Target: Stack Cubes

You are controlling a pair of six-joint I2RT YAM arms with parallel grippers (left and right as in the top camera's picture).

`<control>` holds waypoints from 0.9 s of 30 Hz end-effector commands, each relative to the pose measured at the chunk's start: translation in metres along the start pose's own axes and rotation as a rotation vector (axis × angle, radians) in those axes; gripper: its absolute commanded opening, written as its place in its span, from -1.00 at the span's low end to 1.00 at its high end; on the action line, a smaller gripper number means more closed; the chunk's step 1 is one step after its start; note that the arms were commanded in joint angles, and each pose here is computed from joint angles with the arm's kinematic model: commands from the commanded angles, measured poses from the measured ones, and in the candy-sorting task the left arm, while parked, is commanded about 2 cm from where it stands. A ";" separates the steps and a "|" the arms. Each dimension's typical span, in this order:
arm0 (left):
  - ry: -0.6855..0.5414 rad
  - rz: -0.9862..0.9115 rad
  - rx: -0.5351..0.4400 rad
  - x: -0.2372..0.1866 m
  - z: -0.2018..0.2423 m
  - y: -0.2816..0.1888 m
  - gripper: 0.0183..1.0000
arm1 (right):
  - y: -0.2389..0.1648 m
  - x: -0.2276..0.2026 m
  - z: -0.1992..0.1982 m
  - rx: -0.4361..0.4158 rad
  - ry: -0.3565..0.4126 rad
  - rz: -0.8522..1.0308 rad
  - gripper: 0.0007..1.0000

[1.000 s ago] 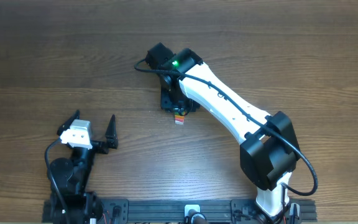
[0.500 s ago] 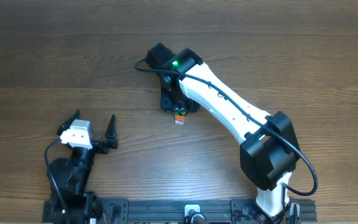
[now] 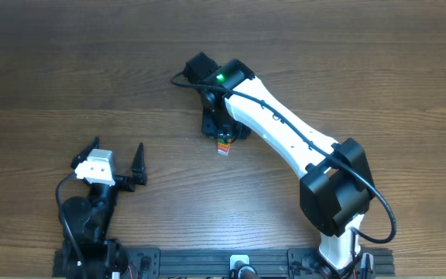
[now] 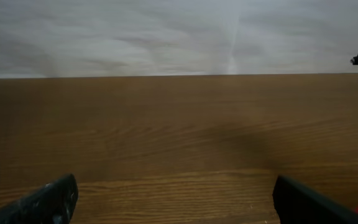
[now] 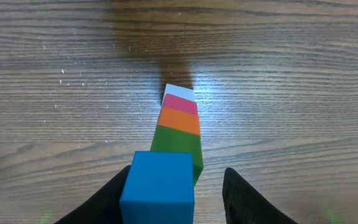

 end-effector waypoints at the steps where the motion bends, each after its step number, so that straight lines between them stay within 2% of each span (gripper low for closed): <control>1: 0.015 0.001 -0.013 -0.002 -0.002 0.000 1.00 | 0.008 0.002 -0.006 -0.031 0.049 0.012 -0.12; 19: 0.015 0.001 -0.013 -0.002 -0.002 0.000 1.00 | 0.008 0.003 -0.004 -0.026 0.054 0.005 -0.07; 27: 0.015 0.001 -0.013 -0.002 -0.002 0.000 1.00 | 0.007 0.005 -0.003 -0.018 0.037 -0.006 0.01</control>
Point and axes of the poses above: each gripper's point midway between its finger pads, its own y axis out along the fingers, its own z axis along the line the jaws close on, x = y × z, the point moved 5 cm from there along -y, back along the fingers, and after that the axes turned 6 degrees about -y, right-handed, at the moved point
